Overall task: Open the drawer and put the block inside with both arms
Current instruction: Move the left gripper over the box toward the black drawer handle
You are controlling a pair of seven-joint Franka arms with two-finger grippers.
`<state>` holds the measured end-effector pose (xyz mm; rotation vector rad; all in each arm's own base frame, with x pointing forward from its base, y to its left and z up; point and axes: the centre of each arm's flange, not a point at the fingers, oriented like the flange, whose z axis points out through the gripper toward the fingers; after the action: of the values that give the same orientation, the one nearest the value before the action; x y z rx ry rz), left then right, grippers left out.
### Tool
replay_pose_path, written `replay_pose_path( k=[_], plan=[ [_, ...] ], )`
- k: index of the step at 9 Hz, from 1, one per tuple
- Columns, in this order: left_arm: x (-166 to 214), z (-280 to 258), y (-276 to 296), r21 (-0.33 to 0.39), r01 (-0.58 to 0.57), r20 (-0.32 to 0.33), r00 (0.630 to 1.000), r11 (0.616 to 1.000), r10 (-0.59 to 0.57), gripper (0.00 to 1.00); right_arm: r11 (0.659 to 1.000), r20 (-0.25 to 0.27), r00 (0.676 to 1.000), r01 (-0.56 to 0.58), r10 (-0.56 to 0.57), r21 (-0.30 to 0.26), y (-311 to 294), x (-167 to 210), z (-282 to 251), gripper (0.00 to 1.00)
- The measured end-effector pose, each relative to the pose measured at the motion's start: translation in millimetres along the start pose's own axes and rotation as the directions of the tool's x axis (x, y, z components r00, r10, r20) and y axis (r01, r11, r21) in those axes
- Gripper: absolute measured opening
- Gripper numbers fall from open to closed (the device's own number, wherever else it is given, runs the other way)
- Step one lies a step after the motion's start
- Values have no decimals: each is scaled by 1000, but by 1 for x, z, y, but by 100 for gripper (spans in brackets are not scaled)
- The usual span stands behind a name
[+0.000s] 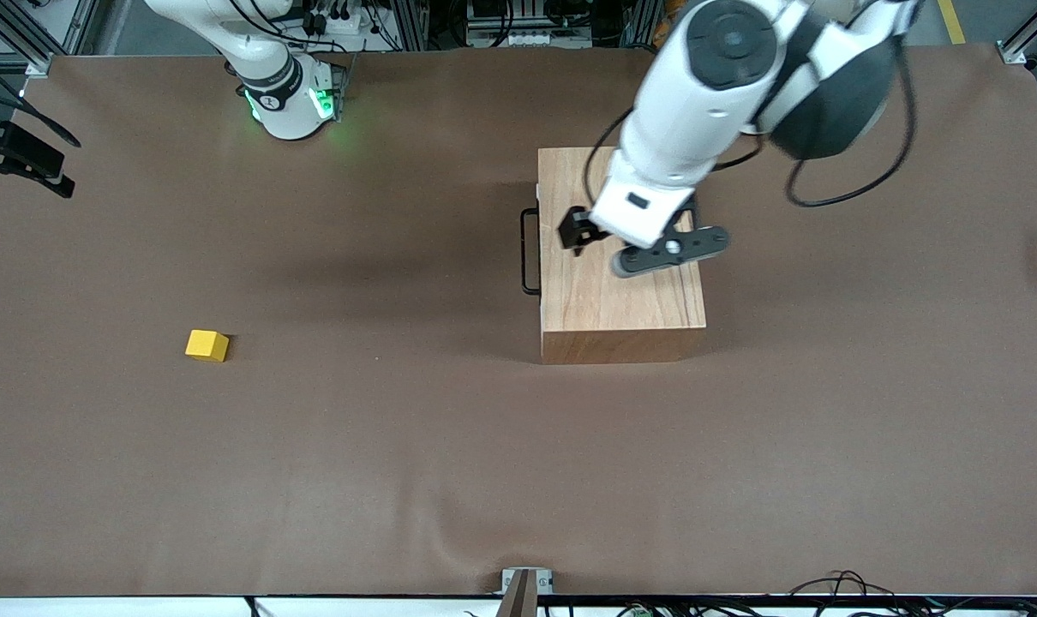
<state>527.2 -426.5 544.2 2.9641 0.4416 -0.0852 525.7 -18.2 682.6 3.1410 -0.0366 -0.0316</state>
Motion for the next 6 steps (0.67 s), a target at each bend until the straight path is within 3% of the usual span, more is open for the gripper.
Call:
replay_pose_path(
  k=[3, 6],
  plan=[
    [-52, 37, 51, 29, 8, -42, 999, 1000, -7, 100, 1000, 4, 1000, -1, 1, 0, 0, 0, 0, 100],
    [-91, 109, 85, 137, -7, -119, 993, 990, 24, 100, 1000, 5, 1000, -1, 1, 0, 1, 0, 1, 100]
  ],
)
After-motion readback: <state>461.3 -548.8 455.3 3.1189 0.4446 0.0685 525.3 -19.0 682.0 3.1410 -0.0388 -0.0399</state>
